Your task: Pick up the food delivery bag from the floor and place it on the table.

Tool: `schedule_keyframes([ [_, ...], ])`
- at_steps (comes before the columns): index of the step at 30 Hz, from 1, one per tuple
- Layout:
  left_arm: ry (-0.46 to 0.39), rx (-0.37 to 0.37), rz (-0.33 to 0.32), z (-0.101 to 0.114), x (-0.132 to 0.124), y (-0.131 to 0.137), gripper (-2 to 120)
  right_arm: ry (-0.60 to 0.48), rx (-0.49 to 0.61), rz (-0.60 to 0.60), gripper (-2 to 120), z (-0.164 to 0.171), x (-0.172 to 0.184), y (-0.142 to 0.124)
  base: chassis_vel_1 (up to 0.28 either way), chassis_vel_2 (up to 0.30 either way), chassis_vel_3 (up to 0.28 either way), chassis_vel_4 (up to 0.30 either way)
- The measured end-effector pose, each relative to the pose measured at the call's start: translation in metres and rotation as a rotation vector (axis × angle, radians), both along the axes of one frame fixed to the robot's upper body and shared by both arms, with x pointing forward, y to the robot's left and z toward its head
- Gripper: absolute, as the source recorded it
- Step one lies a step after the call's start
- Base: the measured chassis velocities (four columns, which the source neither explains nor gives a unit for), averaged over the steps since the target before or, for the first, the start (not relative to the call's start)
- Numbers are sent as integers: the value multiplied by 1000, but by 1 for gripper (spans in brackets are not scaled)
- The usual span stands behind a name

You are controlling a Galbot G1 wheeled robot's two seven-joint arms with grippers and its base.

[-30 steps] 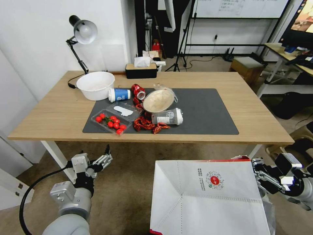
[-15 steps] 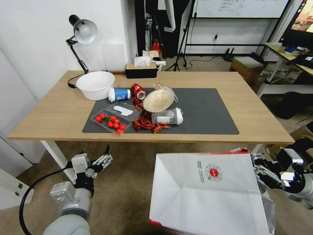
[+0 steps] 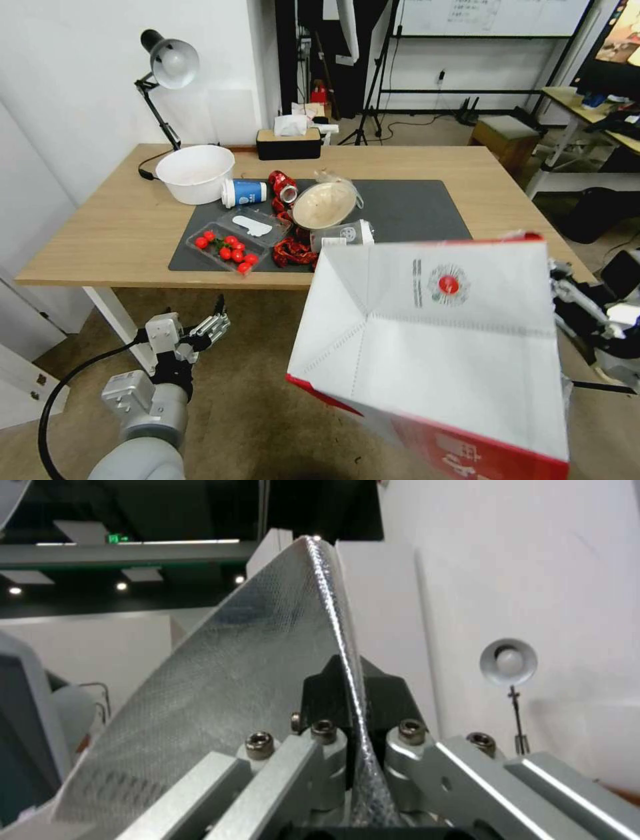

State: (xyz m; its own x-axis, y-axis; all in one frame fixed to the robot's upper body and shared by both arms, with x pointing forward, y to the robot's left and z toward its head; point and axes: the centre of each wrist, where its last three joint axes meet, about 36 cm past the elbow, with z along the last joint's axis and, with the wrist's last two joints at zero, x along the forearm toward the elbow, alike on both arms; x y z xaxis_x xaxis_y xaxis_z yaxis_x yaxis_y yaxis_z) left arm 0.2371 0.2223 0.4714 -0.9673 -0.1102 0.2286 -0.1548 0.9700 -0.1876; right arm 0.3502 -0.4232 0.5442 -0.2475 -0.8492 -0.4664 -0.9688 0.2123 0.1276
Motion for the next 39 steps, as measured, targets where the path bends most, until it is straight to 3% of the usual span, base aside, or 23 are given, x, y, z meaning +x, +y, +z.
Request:
schedule_keyframes([
  [13,0,-1,1,0,0,0,100,-33,28,-63,0,25,-2,6,0,0,0,0],
  [20,-1,-1,4,0,0,0,100,-23,127,-278,0,58,-3,21,0,0,0,0],
  [22,-1,0,5,-1,0,0,100,-23,131,-288,0,59,-3,21,0,0,0,0],
  [25,-4,2,8,-2,1,0,100,1,207,-444,0,84,4,25,0,0,0,0],
  [26,-4,2,8,-2,1,0,100,1,207,-444,0,84,4,25,0,0,0,0],
  [28,-6,2,10,-2,1,0,100,9,215,-482,0,102,15,19,0,0,0,0],
  [39,-11,10,14,-2,1,1,100,21,197,-550,0,123,48,-7,0,0,0,0],
])
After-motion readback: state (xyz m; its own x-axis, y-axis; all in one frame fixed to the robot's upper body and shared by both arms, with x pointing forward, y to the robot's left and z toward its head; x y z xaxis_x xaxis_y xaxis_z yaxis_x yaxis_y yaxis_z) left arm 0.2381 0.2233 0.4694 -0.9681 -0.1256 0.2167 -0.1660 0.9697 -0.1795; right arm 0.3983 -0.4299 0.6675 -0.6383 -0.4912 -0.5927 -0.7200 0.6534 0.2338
